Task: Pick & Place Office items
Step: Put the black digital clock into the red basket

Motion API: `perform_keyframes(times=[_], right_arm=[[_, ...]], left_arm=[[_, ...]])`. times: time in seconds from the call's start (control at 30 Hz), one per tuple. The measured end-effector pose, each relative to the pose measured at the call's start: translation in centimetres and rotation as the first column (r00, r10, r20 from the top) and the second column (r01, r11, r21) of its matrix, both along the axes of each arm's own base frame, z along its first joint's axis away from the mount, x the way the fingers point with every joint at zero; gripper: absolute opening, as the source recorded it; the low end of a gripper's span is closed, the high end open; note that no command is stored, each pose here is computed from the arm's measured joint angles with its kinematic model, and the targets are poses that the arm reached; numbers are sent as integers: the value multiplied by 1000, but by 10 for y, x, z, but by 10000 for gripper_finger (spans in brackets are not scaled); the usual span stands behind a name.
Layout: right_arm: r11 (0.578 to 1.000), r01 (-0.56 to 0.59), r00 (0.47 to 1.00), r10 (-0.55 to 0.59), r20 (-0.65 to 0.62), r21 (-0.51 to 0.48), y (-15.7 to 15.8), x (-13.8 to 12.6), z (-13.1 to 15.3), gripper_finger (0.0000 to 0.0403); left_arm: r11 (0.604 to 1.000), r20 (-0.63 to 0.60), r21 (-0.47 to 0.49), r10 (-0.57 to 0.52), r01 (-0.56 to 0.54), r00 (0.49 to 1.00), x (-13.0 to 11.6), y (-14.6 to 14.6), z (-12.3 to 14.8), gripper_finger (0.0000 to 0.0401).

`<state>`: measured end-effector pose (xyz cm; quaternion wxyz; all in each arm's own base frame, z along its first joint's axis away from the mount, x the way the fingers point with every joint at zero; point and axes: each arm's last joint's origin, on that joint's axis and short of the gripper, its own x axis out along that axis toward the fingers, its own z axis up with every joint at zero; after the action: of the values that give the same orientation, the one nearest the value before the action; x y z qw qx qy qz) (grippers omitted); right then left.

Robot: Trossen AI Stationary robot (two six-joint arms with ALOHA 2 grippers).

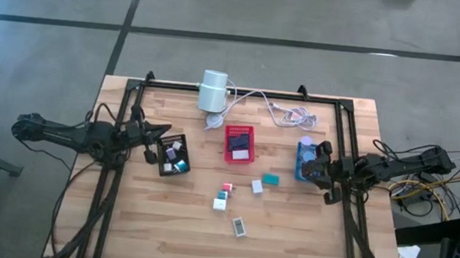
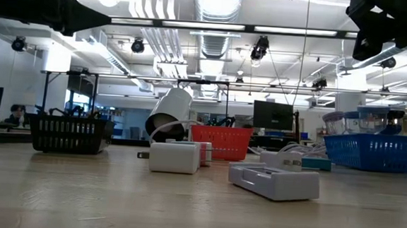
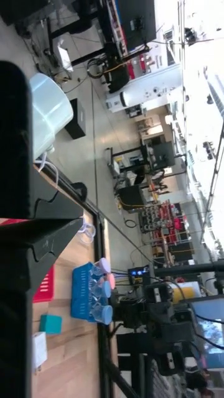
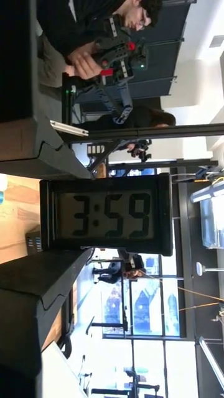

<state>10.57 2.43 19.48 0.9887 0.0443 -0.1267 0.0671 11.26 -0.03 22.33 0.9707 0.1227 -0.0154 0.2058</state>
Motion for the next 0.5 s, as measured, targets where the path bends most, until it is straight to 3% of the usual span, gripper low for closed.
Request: perform_keyframes(times=[0.3, 0.5], right_arm=[[993, 115, 993, -114, -30, 13, -3, 3, 2, 148], [978, 205, 970, -197, -145, 48, -3, 13, 26, 148]], left_arm=[[1000, -2, -1, -3, 3, 1000, 0, 0, 0, 0], [1000, -3, -1, -3, 3, 1000, 0, 0, 0, 0]])
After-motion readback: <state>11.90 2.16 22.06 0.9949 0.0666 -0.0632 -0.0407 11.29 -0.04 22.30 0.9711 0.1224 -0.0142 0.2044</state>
